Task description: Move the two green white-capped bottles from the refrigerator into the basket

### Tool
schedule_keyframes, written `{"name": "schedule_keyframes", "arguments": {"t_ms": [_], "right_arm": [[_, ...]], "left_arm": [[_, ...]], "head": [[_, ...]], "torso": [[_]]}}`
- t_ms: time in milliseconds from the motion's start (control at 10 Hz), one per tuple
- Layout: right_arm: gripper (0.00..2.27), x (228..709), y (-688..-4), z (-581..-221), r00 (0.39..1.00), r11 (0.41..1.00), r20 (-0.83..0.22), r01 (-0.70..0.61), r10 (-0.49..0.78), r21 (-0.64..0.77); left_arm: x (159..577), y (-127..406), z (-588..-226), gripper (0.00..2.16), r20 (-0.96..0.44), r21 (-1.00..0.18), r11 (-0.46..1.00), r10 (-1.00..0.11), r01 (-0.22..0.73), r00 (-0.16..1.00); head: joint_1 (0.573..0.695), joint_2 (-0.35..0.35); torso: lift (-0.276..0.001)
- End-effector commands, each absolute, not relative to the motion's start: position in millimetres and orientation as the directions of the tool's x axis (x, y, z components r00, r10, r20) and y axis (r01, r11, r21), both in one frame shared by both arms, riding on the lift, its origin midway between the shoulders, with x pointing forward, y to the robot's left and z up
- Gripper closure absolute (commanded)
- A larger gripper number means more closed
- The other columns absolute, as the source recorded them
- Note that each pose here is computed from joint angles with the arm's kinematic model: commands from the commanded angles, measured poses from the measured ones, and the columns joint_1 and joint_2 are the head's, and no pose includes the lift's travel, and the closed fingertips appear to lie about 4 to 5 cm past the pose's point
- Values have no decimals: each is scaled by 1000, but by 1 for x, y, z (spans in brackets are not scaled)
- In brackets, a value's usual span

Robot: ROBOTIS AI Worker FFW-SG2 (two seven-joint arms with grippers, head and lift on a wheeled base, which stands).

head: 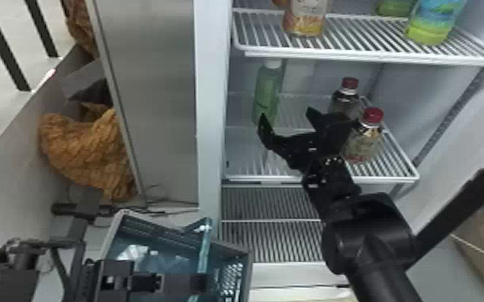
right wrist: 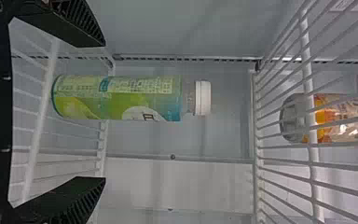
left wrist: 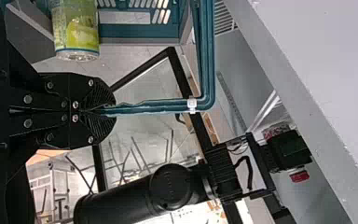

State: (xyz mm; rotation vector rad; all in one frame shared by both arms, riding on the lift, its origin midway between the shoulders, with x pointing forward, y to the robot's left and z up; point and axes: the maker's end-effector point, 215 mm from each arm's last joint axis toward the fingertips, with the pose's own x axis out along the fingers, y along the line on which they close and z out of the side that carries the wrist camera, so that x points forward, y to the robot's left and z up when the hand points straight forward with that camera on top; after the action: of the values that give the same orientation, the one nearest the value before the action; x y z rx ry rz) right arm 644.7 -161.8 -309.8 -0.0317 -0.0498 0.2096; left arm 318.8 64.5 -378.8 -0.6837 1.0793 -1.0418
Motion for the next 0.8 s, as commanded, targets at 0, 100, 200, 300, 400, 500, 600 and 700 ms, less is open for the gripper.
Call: {"name": "schedule_keyframes", "arguments": {"t_ms": [0, 100, 200, 300, 400, 500, 600, 700], "right_arm": [[-1, 658, -157, -308, 975, 975, 45, -217, 219, -42], [-1, 666, -150, -308, 971, 972, 39, -234, 235, -38], [-1, 672, -149, -311, 971, 971, 30, -238, 239, -37], [-1, 676, -144, -312, 970, 969, 22, -243, 244, -42], [-1, 683, -139, -310, 968, 968, 19, -247, 248, -52], [-1, 689, -135, -310, 968, 966, 11, -251, 252, -64], [-1, 695, -136, -311, 969, 966, 6, -248, 249, -73], [-1, 702, -137, -311, 970, 966, -1, -244, 245, -84]], "left_arm": [[319, 63, -379, 1179, -370, -860, 383, -923, 338, 104], [319, 63, -379, 1179, -370, -860, 382, -923, 338, 103], [321, 62, -378, 1179, -369, -860, 382, -924, 340, 103], [321, 61, -378, 1179, -368, -860, 380, -924, 340, 101], [321, 61, -377, 1179, -367, -860, 379, -925, 342, 100], [321, 59, -378, 1179, -366, -862, 376, -926, 340, 97], [322, 58, -378, 1179, -366, -862, 375, -926, 340, 94], [322, 58, -378, 1179, -365, -862, 374, -926, 341, 93]], "head": [[695, -112], [695, -109], [695, -105], [695, -99], [695, -96], [695, -92], [695, -87], [695, -85]], "torso": [[-263], [-263], [-263], [-263], [-263], [-263], [-263], [-263]]}}
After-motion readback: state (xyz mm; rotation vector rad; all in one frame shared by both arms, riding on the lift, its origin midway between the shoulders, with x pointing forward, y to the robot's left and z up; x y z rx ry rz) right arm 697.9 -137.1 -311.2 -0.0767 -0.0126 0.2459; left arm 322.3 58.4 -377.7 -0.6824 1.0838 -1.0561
